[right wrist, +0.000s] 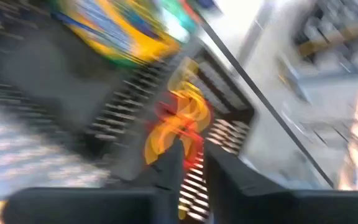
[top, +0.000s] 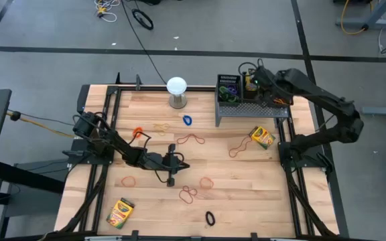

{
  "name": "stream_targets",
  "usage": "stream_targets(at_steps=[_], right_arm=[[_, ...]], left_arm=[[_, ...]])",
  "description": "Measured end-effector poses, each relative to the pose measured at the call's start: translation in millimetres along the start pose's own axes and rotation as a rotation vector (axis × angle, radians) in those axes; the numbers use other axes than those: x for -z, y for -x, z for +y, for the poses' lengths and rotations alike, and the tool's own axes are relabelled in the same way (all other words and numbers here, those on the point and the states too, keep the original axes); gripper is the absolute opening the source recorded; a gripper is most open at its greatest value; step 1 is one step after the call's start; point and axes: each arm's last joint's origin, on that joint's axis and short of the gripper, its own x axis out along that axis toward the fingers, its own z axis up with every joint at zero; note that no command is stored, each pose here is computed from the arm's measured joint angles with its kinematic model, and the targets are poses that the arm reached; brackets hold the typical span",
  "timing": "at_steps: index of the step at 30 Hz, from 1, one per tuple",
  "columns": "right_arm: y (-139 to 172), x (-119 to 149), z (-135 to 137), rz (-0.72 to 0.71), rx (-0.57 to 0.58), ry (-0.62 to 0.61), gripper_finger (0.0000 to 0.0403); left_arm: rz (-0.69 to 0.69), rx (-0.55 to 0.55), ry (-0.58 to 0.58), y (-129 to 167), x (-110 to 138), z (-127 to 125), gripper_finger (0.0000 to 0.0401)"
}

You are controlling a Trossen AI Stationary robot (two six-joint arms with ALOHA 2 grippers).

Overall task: Pick & Place Office Desk Supplies
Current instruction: Put the blue spring keychain into the left black basket on the shelf

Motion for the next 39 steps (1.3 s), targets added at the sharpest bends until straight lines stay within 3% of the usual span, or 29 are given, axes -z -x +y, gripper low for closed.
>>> stream_targets(at_steps=[4, 8, 14, 19, 25, 33, 39], right_arm=[[33.0, 10.3, 13.8, -0.187, -0.160, 0.027, 0.0010], [62.1, 20.7, 31.5, -0.350, -0.280, 0.080, 0.0016], [89.8, 26.9, 67.1, -0.554, -0.457, 0.147, 0.0007], [83.1, 39.5, 115.9, -0.662, -0.644, 0.235, 0.0004], [65.5, 79.3, 169.0, -0.736, -0.786, 0.347, 0.0003], [48.2, 132.0, 208.8, -0.868, -0.961, 0.394, 0.0004], [25.9, 161.3, 221.0, -0.933, -1.036, 0.417, 0.0005]], left_arm=[[-0.003, -0.041, 0.011, 0.0, -0.1, 1.2, 0.0023], [-0.006, -0.113, 0.013, 0.1, -0.2, 3.4, 0.0023], [-0.007, -0.118, 0.012, 0.3, -0.2, 3.2, 0.0023], [-0.019, -0.118, 0.017, 0.2, -1.5, 3.1, 0.0023], [-0.022, -0.118, 0.017, 0.2, -1.8, 3.1, 0.0023], [-0.022, -0.118, 0.017, 0.2, -1.8, 3.1, 0.0023], [-0.022, -0.118, 0.017, 0.2, -1.8, 3.1, 0.0023]])
